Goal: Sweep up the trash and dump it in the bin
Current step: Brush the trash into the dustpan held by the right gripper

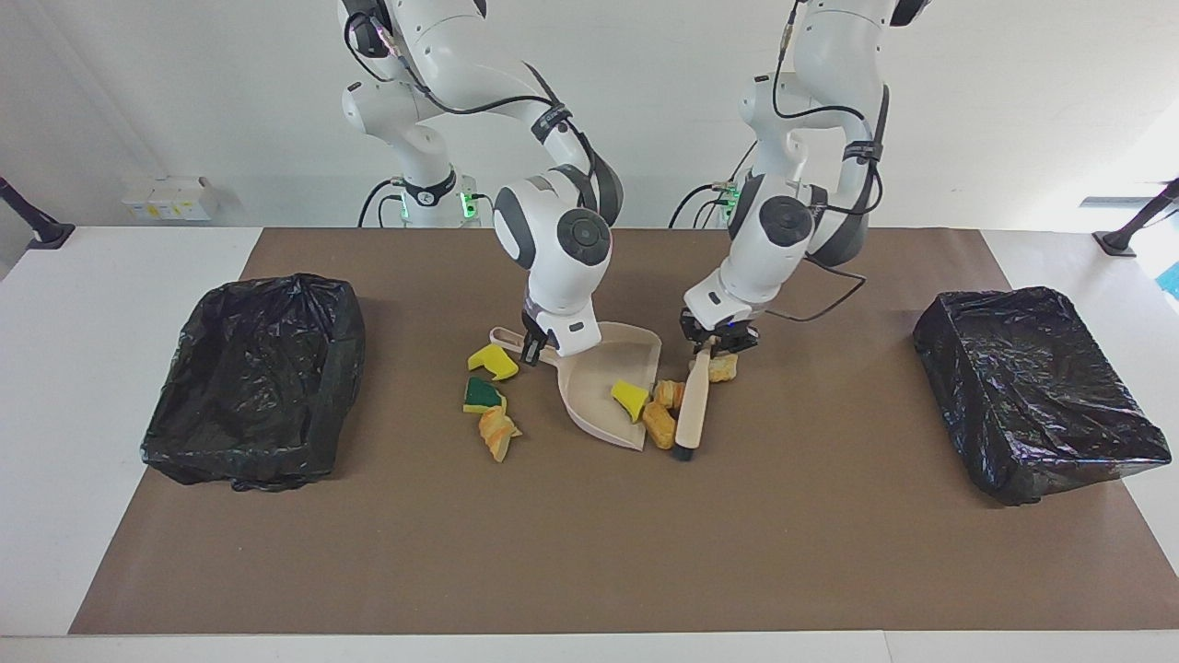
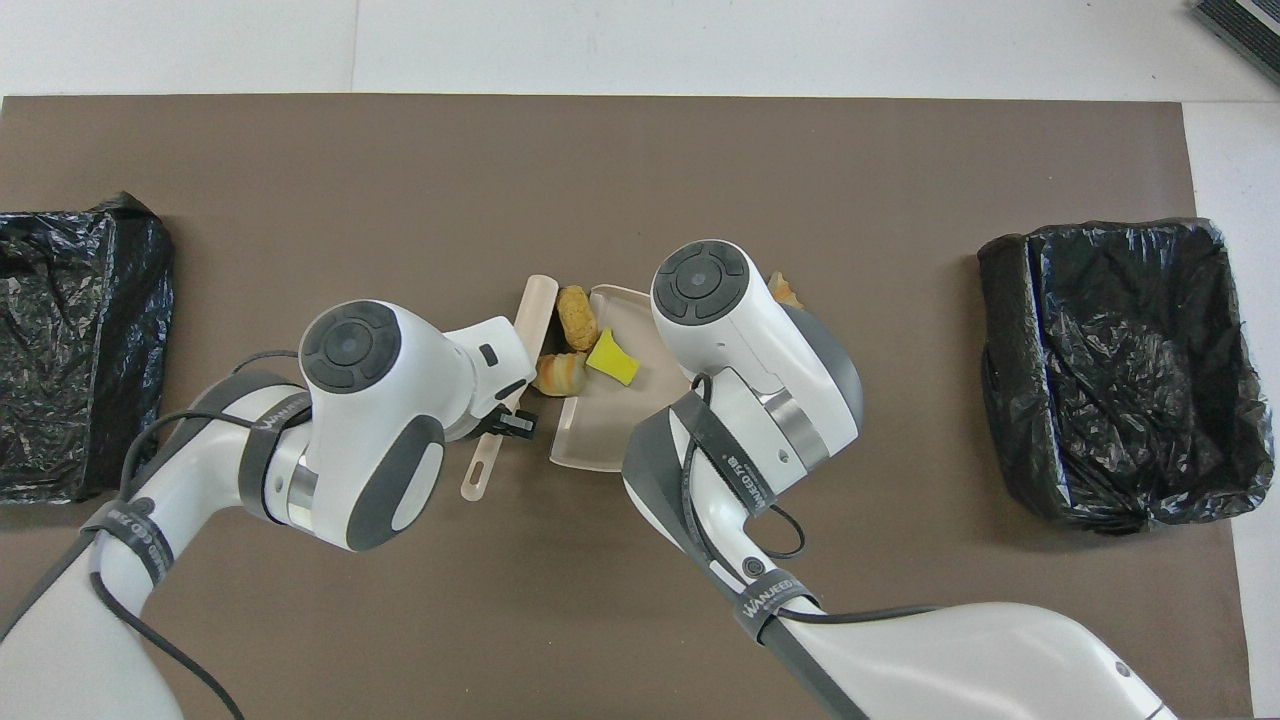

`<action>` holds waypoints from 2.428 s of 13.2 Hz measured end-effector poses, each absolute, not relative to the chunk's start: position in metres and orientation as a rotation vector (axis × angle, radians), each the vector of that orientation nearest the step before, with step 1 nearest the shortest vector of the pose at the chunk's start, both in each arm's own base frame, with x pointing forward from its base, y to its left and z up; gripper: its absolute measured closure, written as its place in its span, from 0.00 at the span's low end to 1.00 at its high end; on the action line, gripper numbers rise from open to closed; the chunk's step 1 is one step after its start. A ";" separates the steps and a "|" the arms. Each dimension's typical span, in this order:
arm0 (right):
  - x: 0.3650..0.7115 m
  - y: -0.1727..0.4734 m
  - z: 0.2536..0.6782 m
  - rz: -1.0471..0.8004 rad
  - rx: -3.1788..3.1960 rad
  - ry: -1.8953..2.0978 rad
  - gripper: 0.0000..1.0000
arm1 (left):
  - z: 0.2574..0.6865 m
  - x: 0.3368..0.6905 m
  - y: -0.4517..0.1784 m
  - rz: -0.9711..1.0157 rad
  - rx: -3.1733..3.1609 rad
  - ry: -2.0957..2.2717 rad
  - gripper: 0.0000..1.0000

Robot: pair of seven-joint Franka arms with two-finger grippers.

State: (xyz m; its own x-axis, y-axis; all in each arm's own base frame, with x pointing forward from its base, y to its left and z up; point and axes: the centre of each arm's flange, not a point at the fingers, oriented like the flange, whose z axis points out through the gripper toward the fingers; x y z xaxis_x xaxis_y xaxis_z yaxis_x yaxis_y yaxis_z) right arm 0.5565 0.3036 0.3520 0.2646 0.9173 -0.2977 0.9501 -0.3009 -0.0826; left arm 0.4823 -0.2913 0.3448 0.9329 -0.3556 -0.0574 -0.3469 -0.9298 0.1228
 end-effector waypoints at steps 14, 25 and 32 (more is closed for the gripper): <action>0.548 0.305 0.345 -0.348 2.269 1.997 0.68 | 0.387 0.452 -0.228 -0.206 3.061 0.620 0.74; 0.515 0.323 0.349 -0.500 2.296 1.915 0.68 | 0.355 0.414 -0.272 -0.168 3.058 0.111 0.74; 0.515 0.321 0.348 -0.516 2.295 1.910 0.68 | 0.362 0.359 -0.353 -0.110 3.006 -0.141 0.74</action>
State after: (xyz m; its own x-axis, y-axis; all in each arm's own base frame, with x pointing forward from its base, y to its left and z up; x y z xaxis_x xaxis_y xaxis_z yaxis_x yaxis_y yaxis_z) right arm 0.5146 0.3210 0.3481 0.1501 0.9330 -0.3271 0.9708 -0.2017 -0.1297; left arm 0.3589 -0.3532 0.3616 0.9930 -0.0977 -0.0667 -0.0882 -0.9871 0.1334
